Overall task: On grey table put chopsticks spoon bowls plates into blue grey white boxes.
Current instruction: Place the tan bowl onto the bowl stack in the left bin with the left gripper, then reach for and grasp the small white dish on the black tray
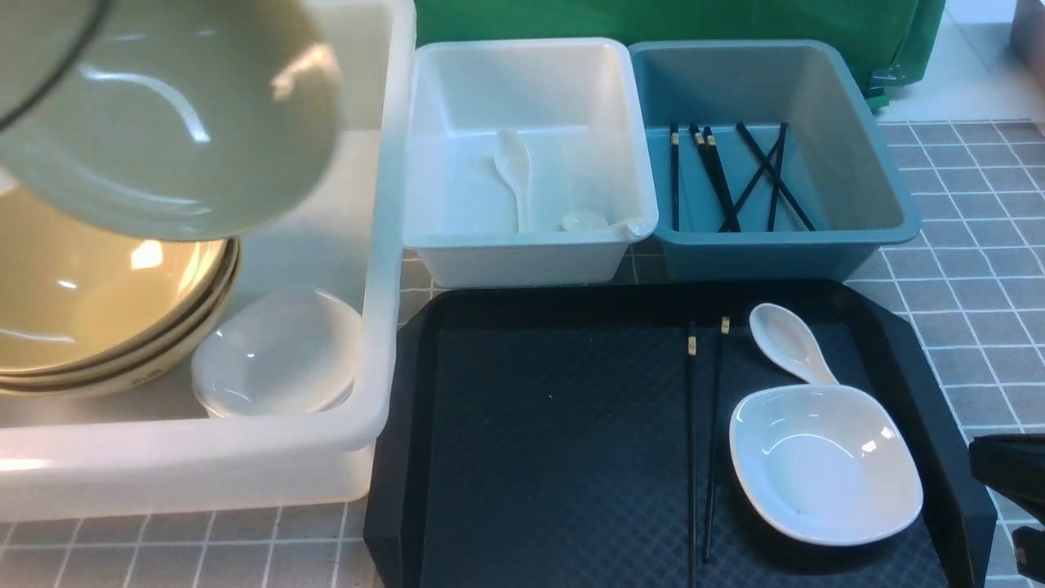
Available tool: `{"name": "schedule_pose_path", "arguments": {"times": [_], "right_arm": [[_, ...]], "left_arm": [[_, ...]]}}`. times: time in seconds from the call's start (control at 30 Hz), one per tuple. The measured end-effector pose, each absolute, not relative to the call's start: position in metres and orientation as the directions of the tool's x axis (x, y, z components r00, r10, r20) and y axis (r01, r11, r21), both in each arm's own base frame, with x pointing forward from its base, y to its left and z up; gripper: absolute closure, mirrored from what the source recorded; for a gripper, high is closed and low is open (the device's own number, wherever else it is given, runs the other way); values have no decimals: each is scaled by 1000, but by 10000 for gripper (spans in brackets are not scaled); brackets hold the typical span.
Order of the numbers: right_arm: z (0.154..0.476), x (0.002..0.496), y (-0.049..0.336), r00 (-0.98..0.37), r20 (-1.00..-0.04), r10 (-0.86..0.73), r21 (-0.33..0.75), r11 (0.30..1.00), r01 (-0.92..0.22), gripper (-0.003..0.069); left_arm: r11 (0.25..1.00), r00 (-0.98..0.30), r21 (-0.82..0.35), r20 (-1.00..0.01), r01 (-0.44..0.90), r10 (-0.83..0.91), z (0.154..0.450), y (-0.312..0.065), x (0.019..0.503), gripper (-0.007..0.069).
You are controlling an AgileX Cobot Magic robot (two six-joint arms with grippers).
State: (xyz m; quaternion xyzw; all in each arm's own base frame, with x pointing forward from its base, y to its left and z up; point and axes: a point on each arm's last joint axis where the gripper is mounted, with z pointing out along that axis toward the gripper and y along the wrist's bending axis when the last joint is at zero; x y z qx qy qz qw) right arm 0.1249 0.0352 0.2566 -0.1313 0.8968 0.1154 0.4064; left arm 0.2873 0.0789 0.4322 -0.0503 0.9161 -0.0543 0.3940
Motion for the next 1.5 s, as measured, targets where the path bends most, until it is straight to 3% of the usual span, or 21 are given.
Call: {"name": "schedule_pose_path", "arguments": {"times": [0.07,0.23,0.57,0.63,0.8,0.87,0.9,0.97,1.1,1.2,1.33,1.43,1.5], "right_arm": [[257,125,35,-635,-760,-141,100,939,-329,613],[257,125,35,-635,-760,-141,100,939,-329,613],[257,125,35,-635,-760,-141,101,939,-329,613],[257,125,35,-635,-760,-138,104,939,-328,613],[257,125,36,-639,-759,-128,117,938,-327,613],[256,124,36,-643,-755,-128,120,937,-327,613],[255,124,36,-645,-754,-128,121,937,-327,613],[252,123,36,-658,-741,-132,126,936,-329,613],[251,122,37,-670,-730,-134,132,934,-331,602],[247,125,37,-691,-710,-131,144,935,-325,568],[238,143,44,-763,-629,-147,177,929,-324,438],[234,169,48,-810,-556,-185,168,929,-328,302],[234,181,48,-827,-530,-189,156,936,-314,270]], "left_arm": [[966,-682,-196,-686,-166,-256,412,112,282,620],[925,-666,-227,-643,-306,-378,373,145,275,618],[890,-697,-280,-554,-359,-455,295,157,290,608],[898,-710,-264,-550,-351,-439,287,160,293,576],[901,-728,-255,-531,-350,-433,278,163,296,379],[885,-708,-272,-531,-378,-466,284,161,293,253],[884,-707,-272,-531,-381,-468,285,161,293,243],[876,-677,-275,-556,-397,-482,299,157,286,144],[891,-618,-256,-647,-375,-446,342,145,267,88],[899,-566,-275,-703,-342,-431,374,130,253,91],[964,-486,-243,-833,-108,-264,426,71,221,197],[983,-418,-120,-907,138,-53,452,17,193,381],[969,-376,-75,-926,237,20,458,3,181,461]]}}
